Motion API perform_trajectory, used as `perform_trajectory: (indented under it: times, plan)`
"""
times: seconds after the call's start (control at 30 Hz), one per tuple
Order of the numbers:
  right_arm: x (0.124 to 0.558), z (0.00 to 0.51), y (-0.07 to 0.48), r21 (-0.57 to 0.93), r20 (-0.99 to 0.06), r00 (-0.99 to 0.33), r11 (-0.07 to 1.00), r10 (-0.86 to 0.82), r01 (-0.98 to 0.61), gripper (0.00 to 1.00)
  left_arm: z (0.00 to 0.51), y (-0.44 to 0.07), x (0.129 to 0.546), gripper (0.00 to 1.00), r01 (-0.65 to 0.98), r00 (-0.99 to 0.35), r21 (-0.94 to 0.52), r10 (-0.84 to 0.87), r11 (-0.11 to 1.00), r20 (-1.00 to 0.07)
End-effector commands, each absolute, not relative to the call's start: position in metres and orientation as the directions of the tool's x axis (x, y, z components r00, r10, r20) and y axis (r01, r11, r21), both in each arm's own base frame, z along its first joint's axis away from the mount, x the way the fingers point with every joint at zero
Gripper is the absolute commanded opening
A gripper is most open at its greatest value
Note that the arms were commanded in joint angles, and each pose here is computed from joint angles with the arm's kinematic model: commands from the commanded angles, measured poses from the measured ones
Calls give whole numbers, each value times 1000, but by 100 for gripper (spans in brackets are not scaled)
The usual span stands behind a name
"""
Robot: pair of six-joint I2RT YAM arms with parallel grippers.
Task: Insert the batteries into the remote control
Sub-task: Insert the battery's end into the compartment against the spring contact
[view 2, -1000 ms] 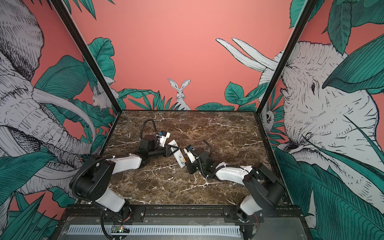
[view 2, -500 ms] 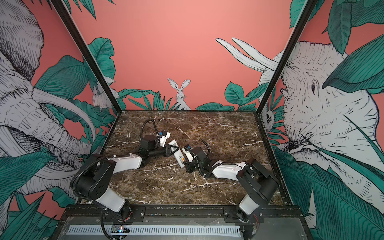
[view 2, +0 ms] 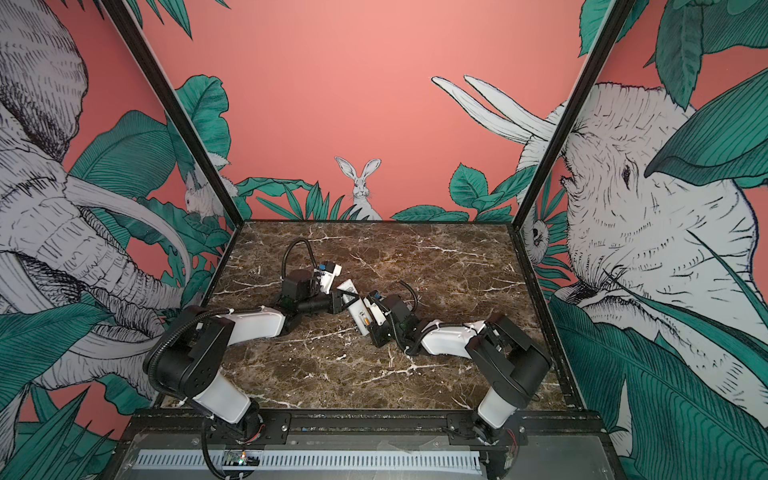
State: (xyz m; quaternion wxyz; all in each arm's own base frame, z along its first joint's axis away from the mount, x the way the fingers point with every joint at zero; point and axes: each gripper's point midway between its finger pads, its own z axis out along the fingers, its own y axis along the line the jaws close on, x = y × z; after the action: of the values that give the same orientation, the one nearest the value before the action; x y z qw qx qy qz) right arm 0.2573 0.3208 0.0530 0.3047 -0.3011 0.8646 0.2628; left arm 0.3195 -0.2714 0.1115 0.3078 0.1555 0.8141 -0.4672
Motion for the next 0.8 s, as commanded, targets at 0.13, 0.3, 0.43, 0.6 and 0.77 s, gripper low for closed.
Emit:
perform_trajectory:
  times: [0.13,0.3,0.43,0.6,0.77]
  plan:
    - [263,57,327,252,-697,-617,680,-366,-689,11,105,-270,320,15,533,-769,-660,-20,529,-638]
    - [267,59,326,246,-698,-621,694,-358,-676,11,107,-270,319,15,537,-766,-657,-20,529,-642]
    - [270,59,327,238,-697,-622,702,-357,-671,10,107,-270,319,15,536,-768,-660,-20,527,-640]
    - [273,57,327,229,-694,-624,711,-359,-664,10,107,-270,319,15,538,-769,-661,-18,523,-639]
    - [275,56,327,224,-692,-628,720,-357,-656,9,109,-270,318,15,540,-765,-658,-18,525,-643]
